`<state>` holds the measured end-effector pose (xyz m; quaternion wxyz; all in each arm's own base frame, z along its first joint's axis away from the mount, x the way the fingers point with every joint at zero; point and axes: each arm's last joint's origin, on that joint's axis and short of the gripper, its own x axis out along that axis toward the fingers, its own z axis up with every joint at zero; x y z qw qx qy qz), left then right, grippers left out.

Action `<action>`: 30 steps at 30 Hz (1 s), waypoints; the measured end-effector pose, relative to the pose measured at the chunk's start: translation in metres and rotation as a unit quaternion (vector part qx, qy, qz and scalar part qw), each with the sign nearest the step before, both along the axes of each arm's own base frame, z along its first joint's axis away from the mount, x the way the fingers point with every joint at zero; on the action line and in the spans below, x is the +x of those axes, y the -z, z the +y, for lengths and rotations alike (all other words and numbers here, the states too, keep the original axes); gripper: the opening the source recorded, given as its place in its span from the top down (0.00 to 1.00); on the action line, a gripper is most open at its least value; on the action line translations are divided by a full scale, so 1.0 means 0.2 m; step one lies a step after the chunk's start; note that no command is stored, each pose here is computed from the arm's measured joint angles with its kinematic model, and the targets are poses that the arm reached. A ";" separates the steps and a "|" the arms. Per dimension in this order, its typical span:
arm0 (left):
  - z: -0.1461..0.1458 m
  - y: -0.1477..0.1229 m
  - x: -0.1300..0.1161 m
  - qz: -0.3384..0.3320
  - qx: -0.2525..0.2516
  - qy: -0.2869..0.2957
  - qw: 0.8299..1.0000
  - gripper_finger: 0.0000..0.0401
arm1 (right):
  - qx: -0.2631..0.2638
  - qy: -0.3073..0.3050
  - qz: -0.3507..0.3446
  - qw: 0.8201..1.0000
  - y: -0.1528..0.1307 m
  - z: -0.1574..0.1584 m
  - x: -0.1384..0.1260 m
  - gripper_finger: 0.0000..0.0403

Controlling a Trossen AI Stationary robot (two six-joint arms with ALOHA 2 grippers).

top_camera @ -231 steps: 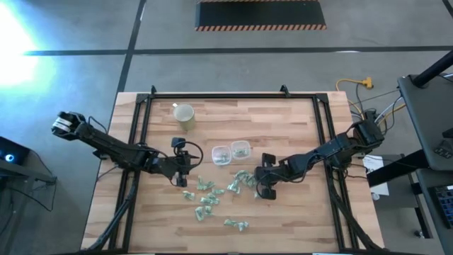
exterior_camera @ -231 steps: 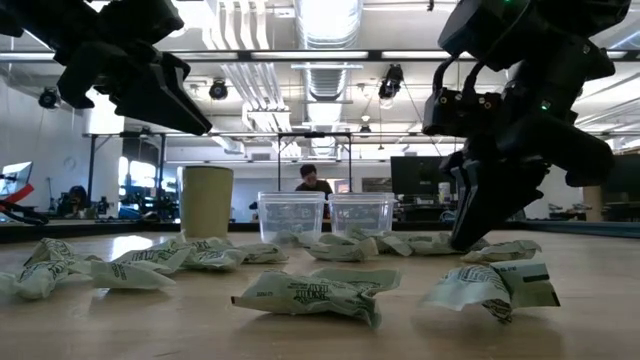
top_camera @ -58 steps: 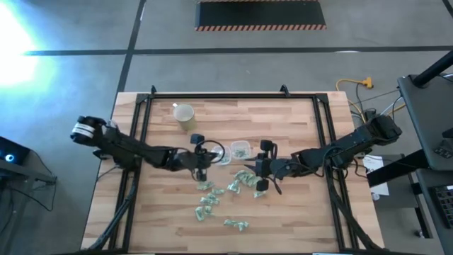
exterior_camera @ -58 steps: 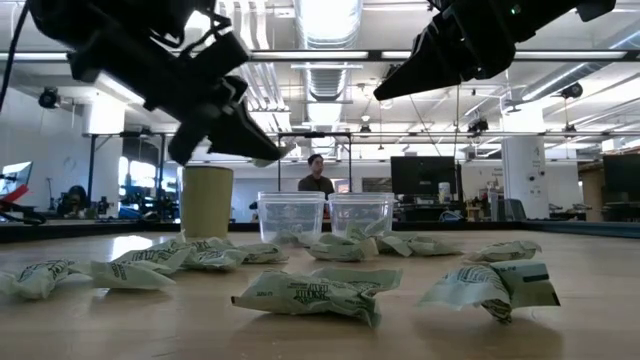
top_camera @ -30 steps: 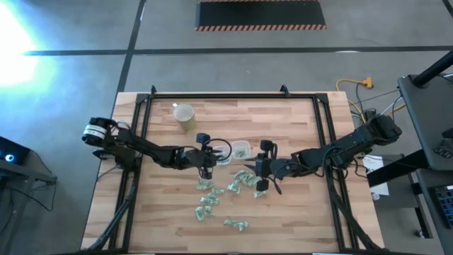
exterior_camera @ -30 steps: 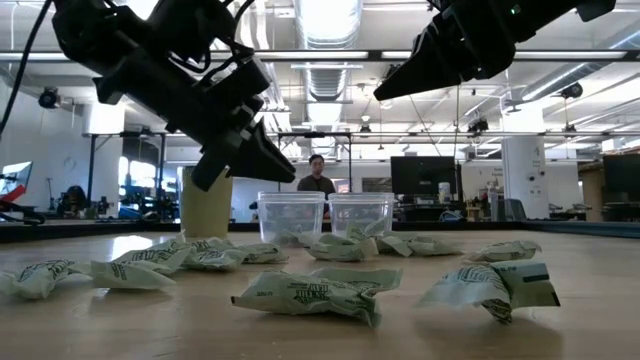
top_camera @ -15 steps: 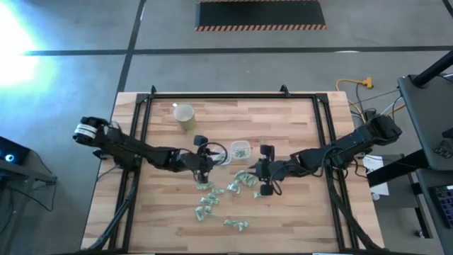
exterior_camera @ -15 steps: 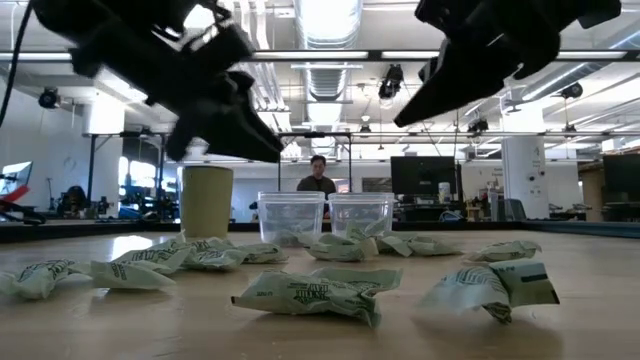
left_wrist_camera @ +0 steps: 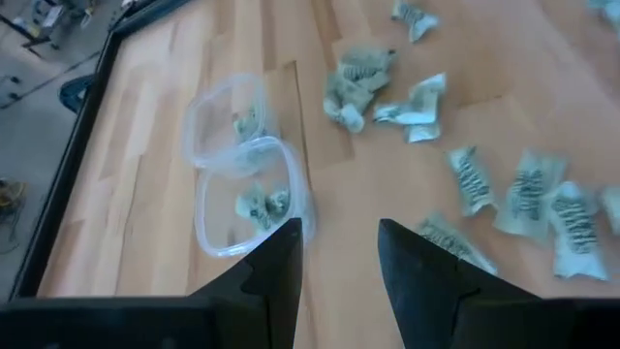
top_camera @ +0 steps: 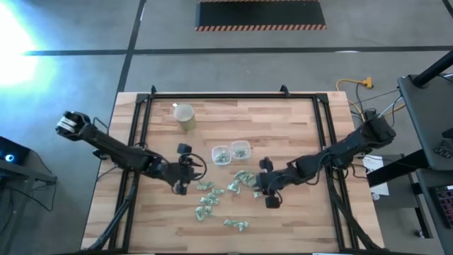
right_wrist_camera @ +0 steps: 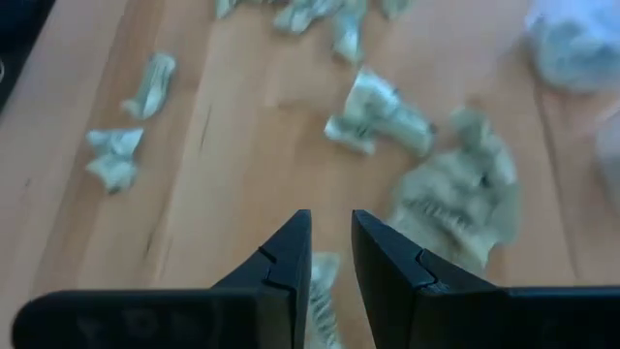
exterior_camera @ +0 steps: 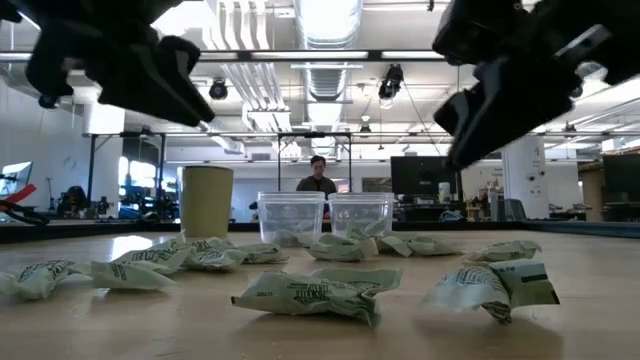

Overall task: Pick and place items into bin
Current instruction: Put the stevia packet into the right transparent bin

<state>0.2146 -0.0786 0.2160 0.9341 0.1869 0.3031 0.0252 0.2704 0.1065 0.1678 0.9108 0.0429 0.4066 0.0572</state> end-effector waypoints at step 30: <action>-0.02 0.00 -0.01 0.000 -0.001 0.009 1.000 0.70 | -0.147 0.010 0.031 0.989 0.24 0.21 -0.07 0.83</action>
